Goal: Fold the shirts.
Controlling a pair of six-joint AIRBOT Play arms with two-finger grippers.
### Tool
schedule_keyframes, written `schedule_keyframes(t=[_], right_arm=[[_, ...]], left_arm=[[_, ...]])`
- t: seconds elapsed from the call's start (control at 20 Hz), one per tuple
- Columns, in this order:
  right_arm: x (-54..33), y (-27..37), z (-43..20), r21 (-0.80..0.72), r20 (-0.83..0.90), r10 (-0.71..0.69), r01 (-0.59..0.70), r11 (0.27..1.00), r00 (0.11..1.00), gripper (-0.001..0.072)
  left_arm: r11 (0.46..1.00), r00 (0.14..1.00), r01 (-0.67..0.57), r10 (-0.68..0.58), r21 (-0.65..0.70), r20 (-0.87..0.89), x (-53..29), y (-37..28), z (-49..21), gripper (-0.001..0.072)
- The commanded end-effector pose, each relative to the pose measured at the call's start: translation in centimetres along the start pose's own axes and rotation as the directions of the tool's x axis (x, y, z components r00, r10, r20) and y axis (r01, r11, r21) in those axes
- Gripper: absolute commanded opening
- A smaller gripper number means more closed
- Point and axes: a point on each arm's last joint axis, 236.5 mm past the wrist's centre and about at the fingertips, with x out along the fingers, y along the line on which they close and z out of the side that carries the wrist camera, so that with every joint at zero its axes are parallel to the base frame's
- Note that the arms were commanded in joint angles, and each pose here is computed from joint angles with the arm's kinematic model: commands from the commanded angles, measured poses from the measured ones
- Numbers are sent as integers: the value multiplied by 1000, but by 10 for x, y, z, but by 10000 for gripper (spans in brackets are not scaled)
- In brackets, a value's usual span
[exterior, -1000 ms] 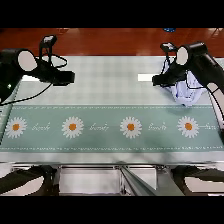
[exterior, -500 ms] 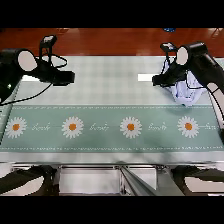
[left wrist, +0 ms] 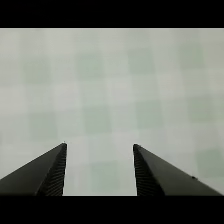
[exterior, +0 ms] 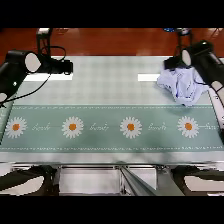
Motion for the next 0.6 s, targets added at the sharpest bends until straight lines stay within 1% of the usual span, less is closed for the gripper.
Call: schedule_keyframes(t=[0.0,0.05,0.1,0.2,0.25,0.4,0.55], right_arm=[[27,-88,2,240,20,-131,122,963,991,406],[44,-96,-16,306,-41,-93,101,947,995,406],[61,-95,-36,350,-105,-27,62,935,994,406],[95,-80,-79,412,-230,113,-9,911,967,406],[107,-74,-98,431,-285,152,-15,902,946,406],[130,-56,-145,430,-420,207,-8,903,883,406],[136,-33,-156,441,-445,273,-57,896,853,389]], left_arm=[[990,996,-63,69,-125,48,6,41,13,509],[984,996,-77,82,-162,26,7,49,8,509],[983,996,-89,88,-163,-9,10,53,-1,509],[980,991,-110,96,-164,-89,19,57,-21,509],[980,988,-117,98,-163,-123,23,57,-29,509],[978,969,-139,102,-156,-224,34,59,-56,509],[980,955,-142,99,-138,-281,40,53,-71,509]])
